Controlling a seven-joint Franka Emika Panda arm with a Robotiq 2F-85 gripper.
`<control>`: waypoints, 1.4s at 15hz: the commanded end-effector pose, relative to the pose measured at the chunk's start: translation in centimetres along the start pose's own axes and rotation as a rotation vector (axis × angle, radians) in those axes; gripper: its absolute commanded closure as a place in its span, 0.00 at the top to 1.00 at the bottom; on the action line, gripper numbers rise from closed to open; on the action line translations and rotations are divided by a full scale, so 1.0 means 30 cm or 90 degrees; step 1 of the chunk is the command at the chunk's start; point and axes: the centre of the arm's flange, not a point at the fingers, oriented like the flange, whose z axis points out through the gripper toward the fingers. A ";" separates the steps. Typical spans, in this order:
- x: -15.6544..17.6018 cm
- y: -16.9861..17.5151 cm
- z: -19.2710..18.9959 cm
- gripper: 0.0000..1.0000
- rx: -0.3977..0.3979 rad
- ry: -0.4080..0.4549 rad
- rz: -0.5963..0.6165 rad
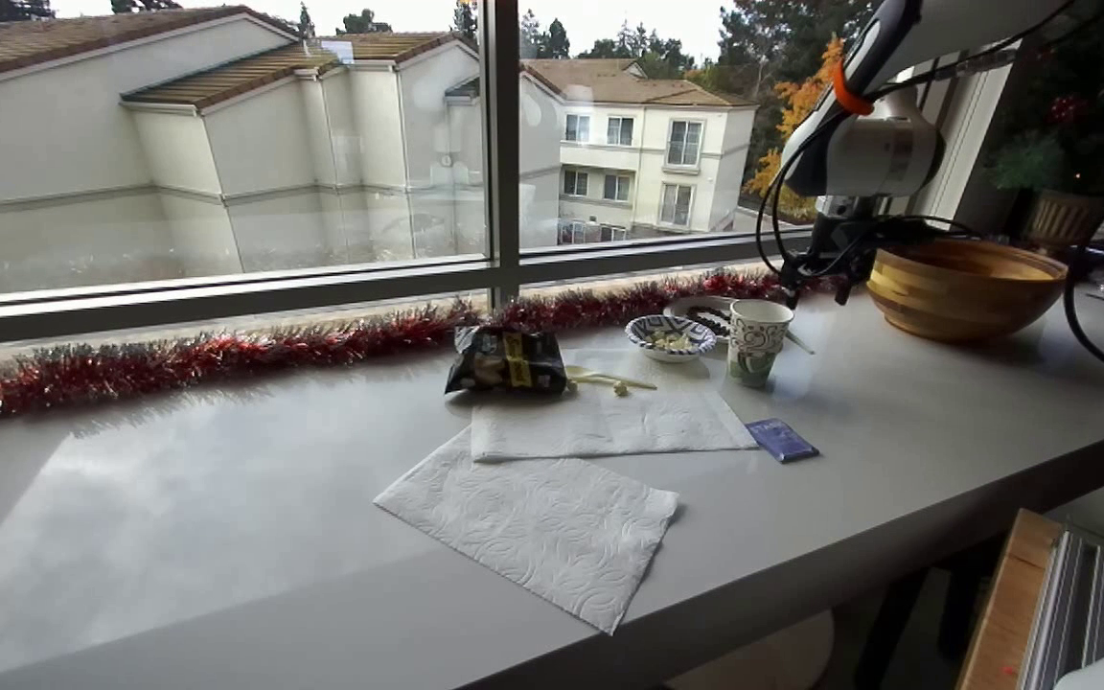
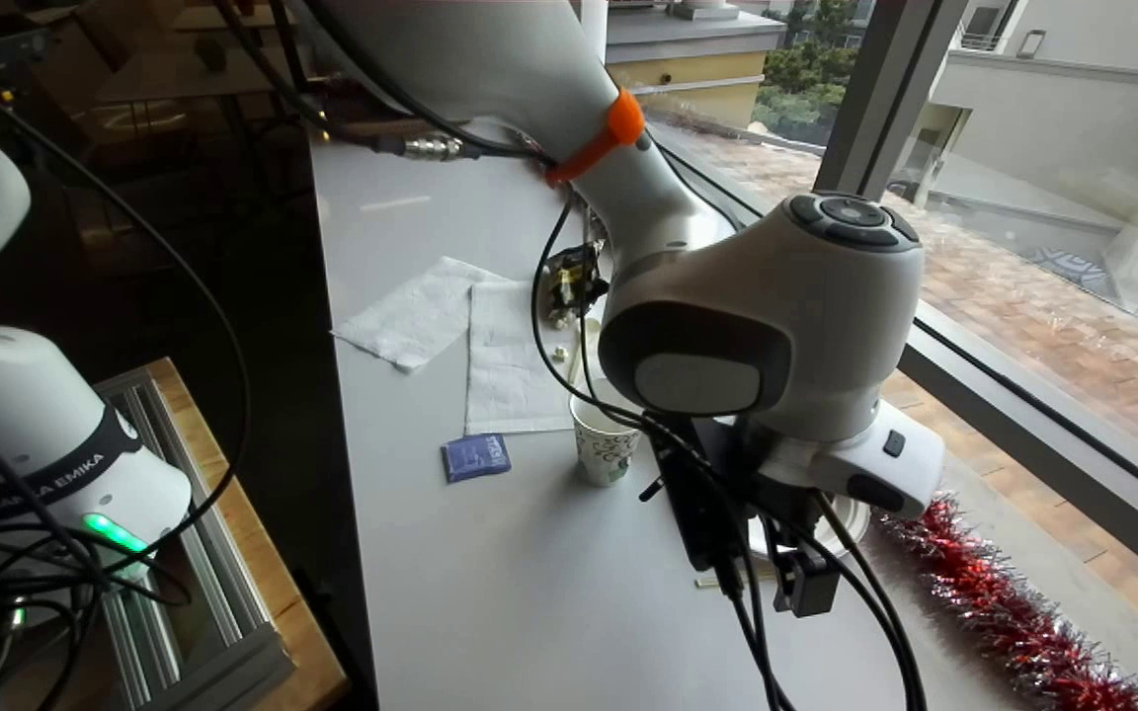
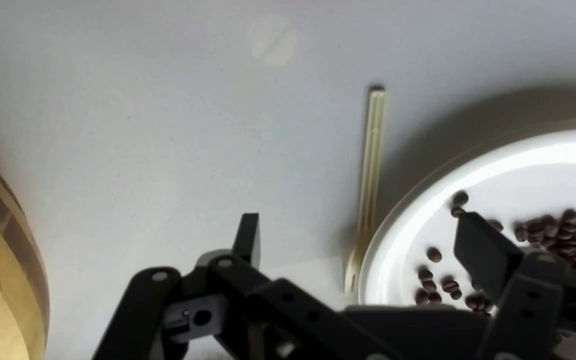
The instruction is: Use the white fork to pick up the white object from the napkin and put it in the black and white bowl.
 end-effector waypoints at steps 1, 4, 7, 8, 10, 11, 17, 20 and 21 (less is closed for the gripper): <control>0.054 0.008 0.066 1.00 0.004 -0.008 0.010; 0.058 0.009 0.098 1.00 -0.017 -0.018 0.035; 0.060 0.019 0.124 1.00 -0.041 -0.029 0.070; 0.058 0.023 0.129 1.00 -0.047 -0.035 0.075; 0.050 0.027 0.135 1.00 -0.055 -0.055 0.078; 0.047 0.026 0.137 1.00 -0.055 -0.062 0.075; 0.039 0.016 0.145 1.00 -0.060 -0.099 0.041; 0.047 0.013 0.158 1.00 -0.054 -0.100 0.036; 0.048 0.013 0.164 1.00 -0.054 -0.100 0.034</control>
